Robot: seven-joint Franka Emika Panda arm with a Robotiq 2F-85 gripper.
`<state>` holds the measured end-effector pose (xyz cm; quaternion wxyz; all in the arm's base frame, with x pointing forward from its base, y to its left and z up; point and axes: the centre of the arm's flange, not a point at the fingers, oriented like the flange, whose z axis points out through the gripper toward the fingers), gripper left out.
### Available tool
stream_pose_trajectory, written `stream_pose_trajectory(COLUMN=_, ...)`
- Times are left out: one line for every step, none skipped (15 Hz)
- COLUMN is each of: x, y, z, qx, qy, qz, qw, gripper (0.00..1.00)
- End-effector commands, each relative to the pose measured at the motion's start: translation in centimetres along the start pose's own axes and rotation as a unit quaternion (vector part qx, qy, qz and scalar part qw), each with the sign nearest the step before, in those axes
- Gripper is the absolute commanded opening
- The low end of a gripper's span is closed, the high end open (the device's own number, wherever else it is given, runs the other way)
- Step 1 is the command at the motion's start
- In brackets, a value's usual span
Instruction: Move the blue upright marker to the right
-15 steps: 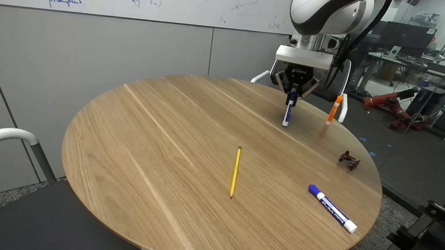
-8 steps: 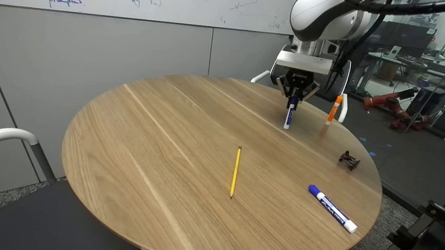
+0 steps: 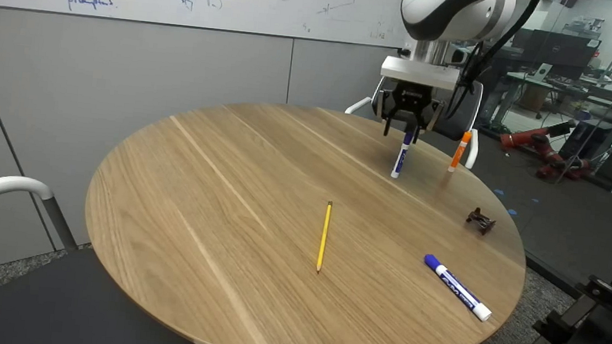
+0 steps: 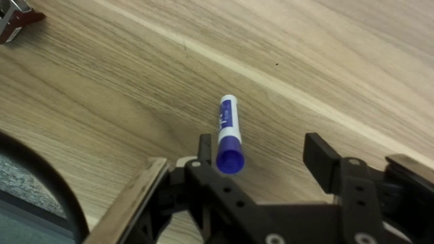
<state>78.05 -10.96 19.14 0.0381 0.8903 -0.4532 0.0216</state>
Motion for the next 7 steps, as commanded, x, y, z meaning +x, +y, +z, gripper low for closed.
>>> stream_pose_trajectory(x=-2.8, y=2.7, z=-8.0, qx=0.007, qy=-0.058, qz=-0.058, qw=0.9966, gripper=0.99)
stream_pose_trajectory(x=-0.7, y=-0.1, z=-3.4, qx=0.005, qy=-0.012, qz=-0.028, qw=0.9995, gripper=0.85)
stream_pose_trajectory(x=-1.1, y=0.0, z=-5.4, qx=0.004, qy=-0.023, qz=-0.044, qw=0.9988, gripper=0.92)
stream_pose_trajectory(x=-1.5, y=0.1, z=-6.9, qx=0.004, qy=-0.028, qz=-0.052, qw=0.9982, gripper=0.99)
stream_pose_trajectory(x=-1.7, y=0.3, z=-7.7, qx=0.003, qy=-0.032, qz=-0.057, qw=0.9979, gripper=1.00)
stream_pose_trajectory(x=-1.9, y=0.4, z=-7.9, qx=0.003, qy=-0.033, qz=-0.059, qw=0.9977, gripper=1.00)
stream_pose_trajectory(x=-2.0, y=0.6, z=-7.7, qx=0.001, qy=-0.036, qz=-0.061, qw=0.9975, gripper=1.00)
